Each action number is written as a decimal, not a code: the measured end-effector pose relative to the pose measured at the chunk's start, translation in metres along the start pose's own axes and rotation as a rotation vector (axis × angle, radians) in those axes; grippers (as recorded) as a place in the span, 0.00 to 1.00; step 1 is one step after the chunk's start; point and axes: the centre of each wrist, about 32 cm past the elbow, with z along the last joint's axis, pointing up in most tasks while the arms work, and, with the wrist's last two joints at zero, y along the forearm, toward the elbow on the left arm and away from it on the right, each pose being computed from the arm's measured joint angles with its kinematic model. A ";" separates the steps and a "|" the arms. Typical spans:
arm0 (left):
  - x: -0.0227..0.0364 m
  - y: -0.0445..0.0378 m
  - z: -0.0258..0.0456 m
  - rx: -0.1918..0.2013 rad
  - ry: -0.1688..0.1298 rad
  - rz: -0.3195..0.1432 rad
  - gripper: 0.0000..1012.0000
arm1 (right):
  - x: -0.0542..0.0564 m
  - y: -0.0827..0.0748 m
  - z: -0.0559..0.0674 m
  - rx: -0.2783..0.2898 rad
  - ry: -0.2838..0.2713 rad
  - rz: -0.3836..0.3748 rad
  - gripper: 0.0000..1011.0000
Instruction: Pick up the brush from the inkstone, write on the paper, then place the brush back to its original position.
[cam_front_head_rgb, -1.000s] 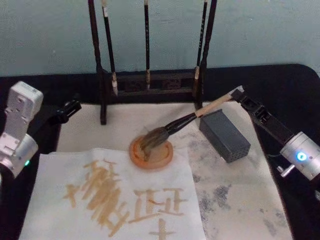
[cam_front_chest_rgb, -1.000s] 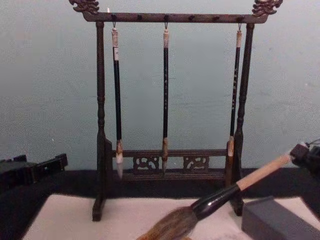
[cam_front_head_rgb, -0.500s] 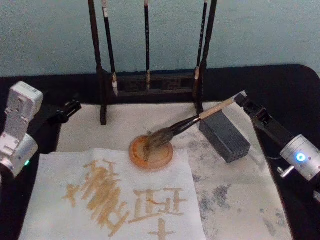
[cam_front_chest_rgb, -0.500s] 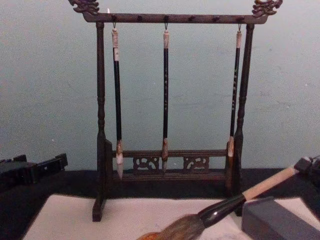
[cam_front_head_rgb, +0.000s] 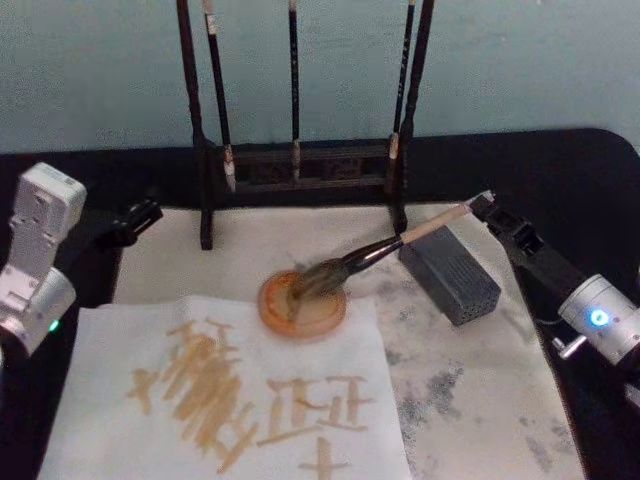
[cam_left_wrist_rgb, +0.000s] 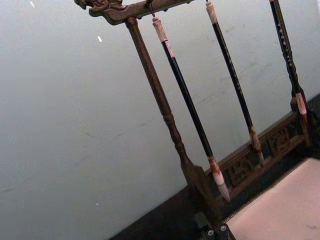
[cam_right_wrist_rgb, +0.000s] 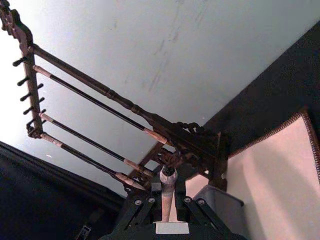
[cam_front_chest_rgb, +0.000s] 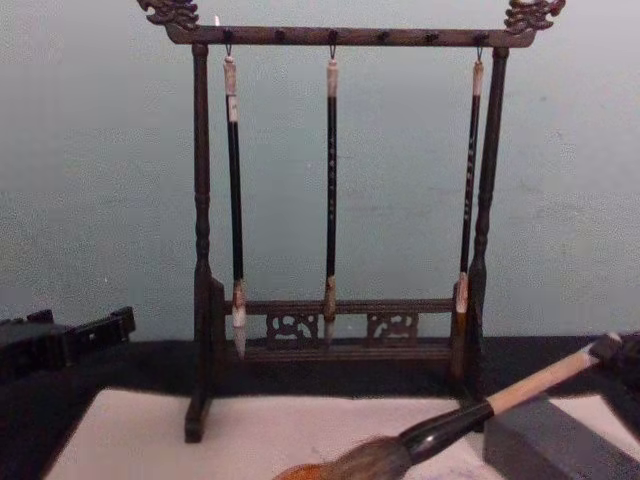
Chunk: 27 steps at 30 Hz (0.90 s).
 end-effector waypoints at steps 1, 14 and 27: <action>0.0000 0.0000 0.0000 0.000 0.000 0.000 0.99 | 0.000 0.000 0.000 -0.001 0.002 -0.002 0.15; 0.0000 0.0000 0.0000 0.000 0.000 0.000 0.99 | 0.003 -0.001 -0.002 -0.005 0.034 -0.019 0.15; 0.0000 0.0000 0.0000 0.000 0.000 0.000 0.99 | 0.003 -0.002 -0.002 -0.008 0.042 -0.036 0.15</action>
